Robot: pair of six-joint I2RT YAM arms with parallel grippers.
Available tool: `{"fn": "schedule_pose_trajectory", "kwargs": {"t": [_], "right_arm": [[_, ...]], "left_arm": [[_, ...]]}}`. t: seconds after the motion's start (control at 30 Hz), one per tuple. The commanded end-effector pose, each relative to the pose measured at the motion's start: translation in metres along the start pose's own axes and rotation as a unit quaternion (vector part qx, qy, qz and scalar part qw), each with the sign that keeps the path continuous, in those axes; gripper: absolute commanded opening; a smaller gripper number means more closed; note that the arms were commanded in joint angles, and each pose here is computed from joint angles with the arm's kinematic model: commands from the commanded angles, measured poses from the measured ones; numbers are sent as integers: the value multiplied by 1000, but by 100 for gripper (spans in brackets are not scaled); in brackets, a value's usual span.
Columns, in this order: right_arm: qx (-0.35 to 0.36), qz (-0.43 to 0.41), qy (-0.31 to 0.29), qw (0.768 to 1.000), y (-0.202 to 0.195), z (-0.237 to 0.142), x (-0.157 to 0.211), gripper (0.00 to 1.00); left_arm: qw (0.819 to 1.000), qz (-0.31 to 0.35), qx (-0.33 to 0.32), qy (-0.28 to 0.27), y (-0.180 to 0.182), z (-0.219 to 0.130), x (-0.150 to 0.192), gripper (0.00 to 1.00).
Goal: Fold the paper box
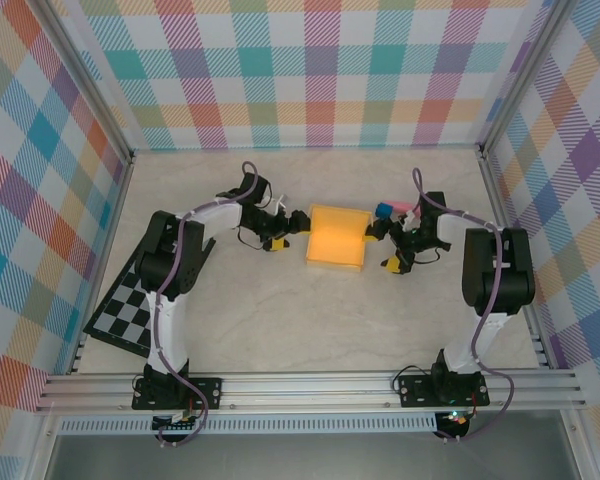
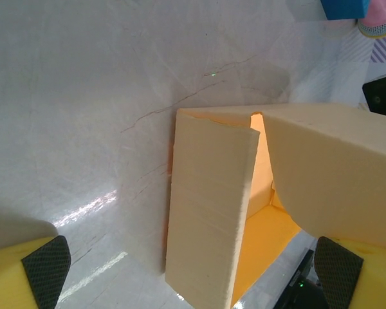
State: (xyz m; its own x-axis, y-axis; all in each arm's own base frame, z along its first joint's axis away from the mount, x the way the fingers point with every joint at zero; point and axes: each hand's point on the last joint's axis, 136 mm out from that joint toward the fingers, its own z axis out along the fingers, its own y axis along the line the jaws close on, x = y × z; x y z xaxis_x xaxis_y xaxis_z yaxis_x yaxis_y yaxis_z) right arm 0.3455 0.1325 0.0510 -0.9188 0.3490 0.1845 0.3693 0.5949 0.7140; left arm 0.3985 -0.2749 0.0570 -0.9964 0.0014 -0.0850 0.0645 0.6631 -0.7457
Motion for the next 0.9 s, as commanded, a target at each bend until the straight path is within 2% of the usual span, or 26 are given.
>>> {"fn": "schedule_pose_trajectory", "kwargs": {"t": [0.0,0.23,0.47,0.57,0.63,0.77,0.87], "right_arm": [[32,12,-6,999,-12,-13,7,100],[39,22,-26,999,-11,-35,5,100],[40,60,-61,996,-17,-59,-3,100],[64,96,-93,989,-23,-77,-10,100],[67,88,-116,987,-15,-90,-13,100],[8,38,-143,989,22,-108,-15,100],[-49,0,-145,988,50,-115,-17,100]], "left_arm": [[999,-16,-45,2,22,3,15,100],[998,-16,-57,-14,31,3,16,100],[998,-12,-53,-29,23,-5,11,100],[997,-16,-56,-42,21,-23,5,100],[996,-12,-52,-68,16,-44,-3,100],[993,1,-38,-109,1,-79,-15,100],[991,-28,-2,-133,-3,-95,-27,100]]}}
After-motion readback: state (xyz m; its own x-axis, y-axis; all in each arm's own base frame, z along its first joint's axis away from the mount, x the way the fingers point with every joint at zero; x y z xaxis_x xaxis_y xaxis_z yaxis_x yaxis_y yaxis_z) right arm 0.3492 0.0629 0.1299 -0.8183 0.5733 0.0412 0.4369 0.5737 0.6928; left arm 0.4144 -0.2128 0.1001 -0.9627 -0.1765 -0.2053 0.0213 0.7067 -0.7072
